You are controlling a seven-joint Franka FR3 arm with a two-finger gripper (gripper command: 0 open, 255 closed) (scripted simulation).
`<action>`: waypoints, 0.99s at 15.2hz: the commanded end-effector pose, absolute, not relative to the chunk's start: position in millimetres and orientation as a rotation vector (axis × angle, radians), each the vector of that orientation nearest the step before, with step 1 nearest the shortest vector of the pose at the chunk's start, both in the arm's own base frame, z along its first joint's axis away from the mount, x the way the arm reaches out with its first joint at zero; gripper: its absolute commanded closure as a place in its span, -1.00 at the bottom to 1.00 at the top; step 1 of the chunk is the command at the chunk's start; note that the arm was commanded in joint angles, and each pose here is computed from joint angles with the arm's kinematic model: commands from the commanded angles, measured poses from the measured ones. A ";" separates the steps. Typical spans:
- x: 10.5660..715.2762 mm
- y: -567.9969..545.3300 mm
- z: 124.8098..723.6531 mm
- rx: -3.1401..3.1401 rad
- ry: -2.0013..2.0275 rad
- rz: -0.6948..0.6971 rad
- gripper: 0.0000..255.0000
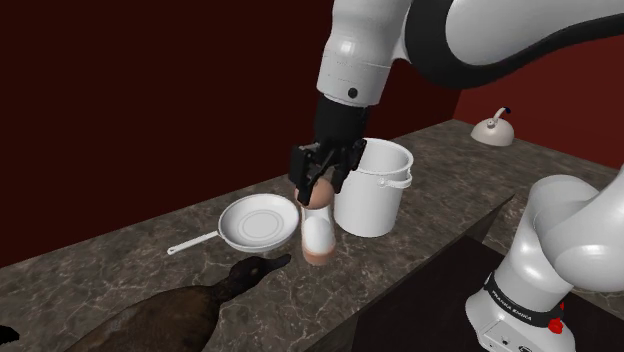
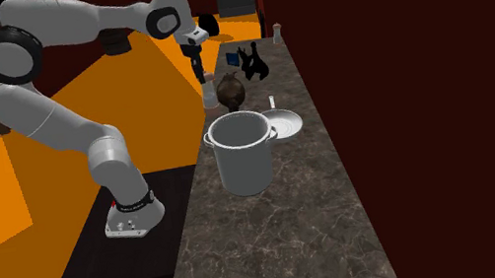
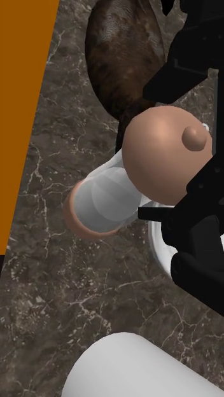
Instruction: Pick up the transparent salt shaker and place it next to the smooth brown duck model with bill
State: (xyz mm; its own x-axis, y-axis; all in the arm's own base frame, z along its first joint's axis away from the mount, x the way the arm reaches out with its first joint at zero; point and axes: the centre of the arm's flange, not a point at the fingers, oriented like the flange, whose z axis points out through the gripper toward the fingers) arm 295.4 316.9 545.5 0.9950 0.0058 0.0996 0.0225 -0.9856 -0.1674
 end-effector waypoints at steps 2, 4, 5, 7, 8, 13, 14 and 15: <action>294.6 317.1 530.2 -2.968 -0.021 -0.148 1.00; 294.6 317.1 519.6 -2.968 -0.021 -0.148 1.00; 294.6 317.1 514.3 -2.968 -0.021 -0.148 1.00; 294.6 317.1 503.8 -2.968 -0.021 -0.148 1.00; 294.6 317.1 498.5 -2.968 -0.021 -0.148 1.00; 294.6 317.1 472.1 -2.968 -0.021 -0.148 1.00; 294.6 317.1 466.8 -2.968 -0.021 -0.148 1.00; 294.6 317.1 461.5 -2.968 -0.021 -0.148 1.00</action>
